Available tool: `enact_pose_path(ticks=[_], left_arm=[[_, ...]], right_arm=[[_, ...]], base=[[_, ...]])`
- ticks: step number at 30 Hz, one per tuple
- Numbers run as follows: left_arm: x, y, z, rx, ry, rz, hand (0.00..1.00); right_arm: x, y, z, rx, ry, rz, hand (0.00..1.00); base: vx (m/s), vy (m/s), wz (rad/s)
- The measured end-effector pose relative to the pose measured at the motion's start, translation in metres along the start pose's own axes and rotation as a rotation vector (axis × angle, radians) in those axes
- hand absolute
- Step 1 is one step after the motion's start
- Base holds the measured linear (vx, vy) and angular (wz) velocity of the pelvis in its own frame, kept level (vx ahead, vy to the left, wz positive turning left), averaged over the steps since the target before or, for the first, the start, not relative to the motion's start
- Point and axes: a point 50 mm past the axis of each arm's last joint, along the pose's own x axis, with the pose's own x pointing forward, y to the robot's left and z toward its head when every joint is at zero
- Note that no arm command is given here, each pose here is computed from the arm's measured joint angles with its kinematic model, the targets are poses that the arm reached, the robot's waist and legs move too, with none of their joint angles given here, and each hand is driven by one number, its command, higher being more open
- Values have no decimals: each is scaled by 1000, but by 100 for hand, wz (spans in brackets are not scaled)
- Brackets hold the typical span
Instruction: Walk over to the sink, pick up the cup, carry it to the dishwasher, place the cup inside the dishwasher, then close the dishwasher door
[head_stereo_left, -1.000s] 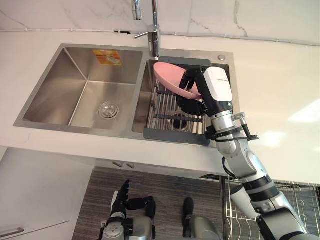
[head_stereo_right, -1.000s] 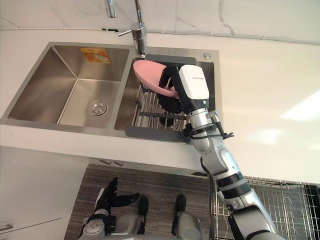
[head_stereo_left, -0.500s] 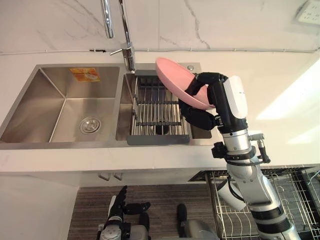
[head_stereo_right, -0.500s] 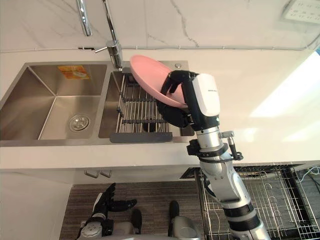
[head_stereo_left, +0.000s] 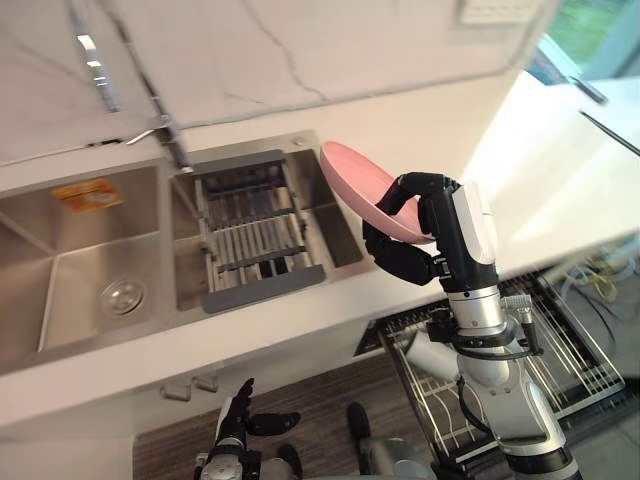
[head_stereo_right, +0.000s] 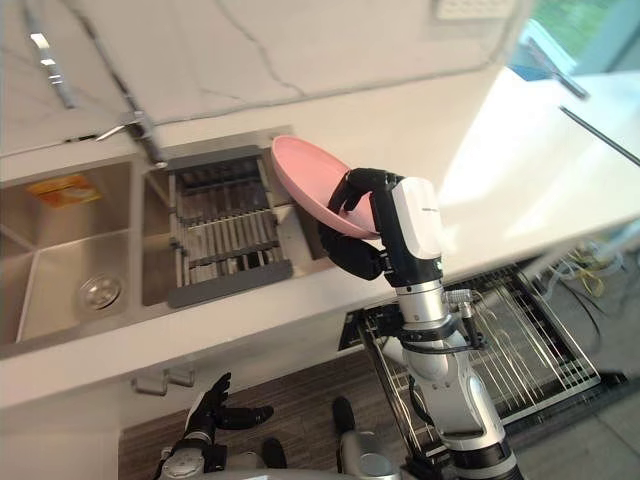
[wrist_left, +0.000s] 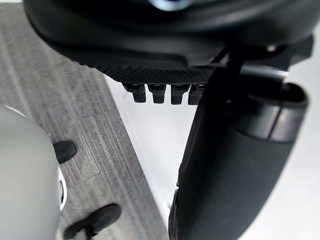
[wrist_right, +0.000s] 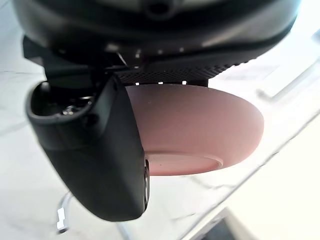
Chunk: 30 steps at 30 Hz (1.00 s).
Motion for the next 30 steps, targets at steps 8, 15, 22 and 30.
enact_pose_path(ticks=[8, 15, 22, 30], left_arm=[[4, 6, 5, 23, -5, 13, 100], [2, -14, 8, -9, -17, -30, 100], [-1, -29, 5, 8, -8, -76, 100], [-4, -27, -2, 7, 3, -75, 100]], right_arm=[[1, -5, 4, -43, -38, -16, 0], [-20, -28, -13, -138, 69, -39, 0], [-39, -31, -30, -178, 180, -18, 0], [-63, -28, -72, -256, 388, 28, 0]], base=[[-21, -86, -28], [63, -108, -26], [-9, 31, -8], [-59, 49, -22]])
